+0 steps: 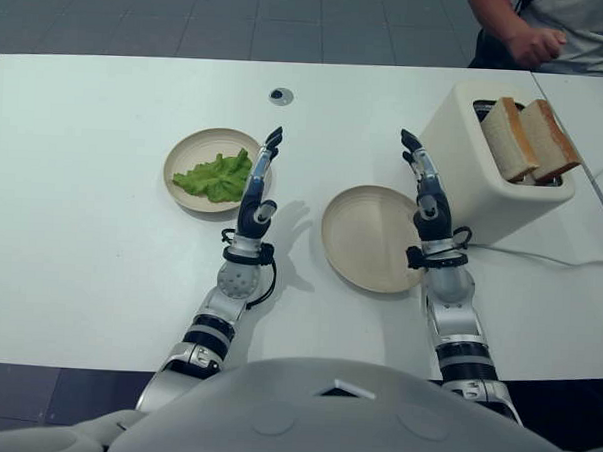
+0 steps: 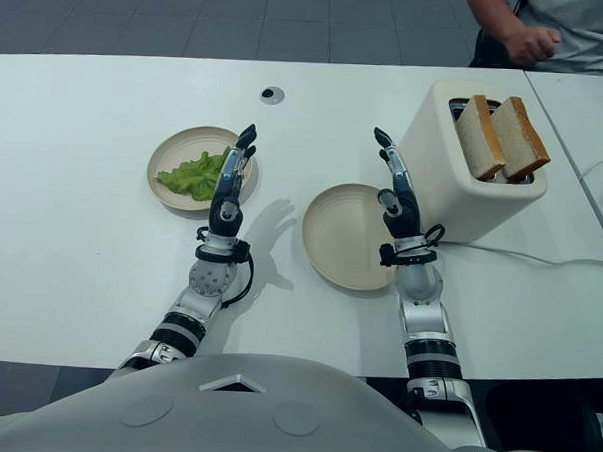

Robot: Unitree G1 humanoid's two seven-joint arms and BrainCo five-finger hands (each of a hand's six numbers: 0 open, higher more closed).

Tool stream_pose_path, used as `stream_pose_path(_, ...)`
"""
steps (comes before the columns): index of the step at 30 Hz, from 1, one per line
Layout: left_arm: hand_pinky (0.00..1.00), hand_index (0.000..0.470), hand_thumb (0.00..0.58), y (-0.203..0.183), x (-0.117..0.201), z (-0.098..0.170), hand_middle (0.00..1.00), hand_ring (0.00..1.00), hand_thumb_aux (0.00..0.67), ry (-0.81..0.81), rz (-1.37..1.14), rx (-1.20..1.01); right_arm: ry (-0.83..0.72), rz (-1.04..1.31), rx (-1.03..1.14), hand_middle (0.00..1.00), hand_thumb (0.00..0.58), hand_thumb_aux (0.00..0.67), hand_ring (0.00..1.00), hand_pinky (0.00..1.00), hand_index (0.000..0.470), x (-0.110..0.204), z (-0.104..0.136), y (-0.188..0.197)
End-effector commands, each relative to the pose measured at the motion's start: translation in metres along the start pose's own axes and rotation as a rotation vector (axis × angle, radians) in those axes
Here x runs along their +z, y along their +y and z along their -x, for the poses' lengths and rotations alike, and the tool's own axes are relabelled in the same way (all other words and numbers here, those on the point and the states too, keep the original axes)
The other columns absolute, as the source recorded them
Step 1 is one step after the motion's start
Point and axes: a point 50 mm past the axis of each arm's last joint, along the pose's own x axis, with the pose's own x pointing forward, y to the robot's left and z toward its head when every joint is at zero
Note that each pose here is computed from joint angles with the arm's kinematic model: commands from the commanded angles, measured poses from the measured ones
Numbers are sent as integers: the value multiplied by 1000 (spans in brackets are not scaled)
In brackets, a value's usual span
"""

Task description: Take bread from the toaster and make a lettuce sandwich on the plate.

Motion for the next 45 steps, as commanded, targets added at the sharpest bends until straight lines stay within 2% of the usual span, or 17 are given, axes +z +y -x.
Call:
stream_pose_path(1, 0, 0, 0, -3, -10, 10, 0, 0, 0, 80, 3, -23, -2, 14, -2, 0, 0, 0, 0, 0, 0, 1, -3, -5)
stream_pose_path(4, 0, 0, 0, -4, -11, 10, 0, 0, 0, 84, 10, -37, -2, 13, 0, 0, 0, 0, 0, 0, 0, 0, -3, -5)
stream_pose_path(6, 0, 0, 0, -4, -10, 10, 0, 0, 0, 82, 10, -42, -77, 90, 1, 0, 0, 0, 0, 0, 0, 13, -6, -10)
stream_pose_path(8, 0, 0, 0, -2, -10, 10, 0, 0, 0, 78, 5, -35, -275, 292, -81, 0, 0, 0, 0, 0, 0, 54, -15, -42)
stream_pose_path(10, 0, 0, 0, -2, -9, 11, 0, 0, 0, 77, 0, -26, -366, 536, -262, 0, 0, 0, 0, 0, 0, 93, -21, -99)
stream_pose_path(12, 0, 0, 0, -2, -9, 12, 0, 0, 0, 78, 0, -21, -249, 782, -383, 0, 0, 0, 0, 0, 0, 100, -21, -147)
stream_pose_path(16, 0, 0, 0, -4, -9, 12, 0, 0, 0, 83, 5, -19, 101, 1003, -443, 0, 0, 0, 0, 0, 0, 65, -8, -197)
stream_pose_path(21, 0, 0, 0, -4, -9, 12, 0, 0, 0, 87, 9, -20, 353, 1055, -328, 0, 0, 0, 0, 0, 0, 18, 7, -200)
stream_pose_path(27, 0, 0, 0, -4, -8, 12, 0, 0, 0, 84, 9, -22, 440, 1052, -146, 0, 0, 0, 0, 0, 0, -7, 12, -180)
stream_pose_path(28, 0, 0, 0, -3, -8, 13, 0, 0, 0, 83, 9, -21, 420, 1053, -131, 184, 468, 376, 184, 184, 264, -5, 11, -177)
stream_pose_path(29, 0, 0, 0, -3, -8, 13, 0, 0, 0, 82, 8, -21, 392, 1058, -128, 945, 580, 670, 945, 945, 470, -1, 8, -175)
stream_pose_path(30, 0, 0, 0, -3, -7, 13, 0, 0, 0, 81, 8, -21, 355, 1065, -152, 1000, 580, 670, 1000, 1000, 470, 6, 6, -175)
stream_pose_path(33, 0, 0, 0, -3, -7, 12, 0, 0, 0, 78, 7, -23, 185, 1081, -318, 1000, 580, 670, 1000, 1000, 470, 38, -2, -179)
stream_pose_path(39, 0, 0, 0, -3, -6, 12, 0, 0, 0, 72, 6, -14, -419, 1052, -677, 1000, 580, 670, 1000, 1000, 470, 133, -7, -161)
stream_pose_path(41, 0, 0, 0, -3, -5, 12, 0, 0, 0, 70, 6, -11, -576, 916, -599, 1000, 580, 670, 1000, 1000, 470, 148, -10, -135)
stream_pose_path(42, 0, 0, 0, -2, -5, 12, 0, 0, 0, 69, 5, -10, -576, 759, -482, 1000, 580, 670, 1000, 1000, 470, 142, -16, -119)
stream_pose_path(45, 0, 0, 0, 0, -4, 10, 0, 0, 0, 59, 2, 3, -323, 253, -23, 1000, 580, 670, 1000, 1000, 470, 96, -22, -73)
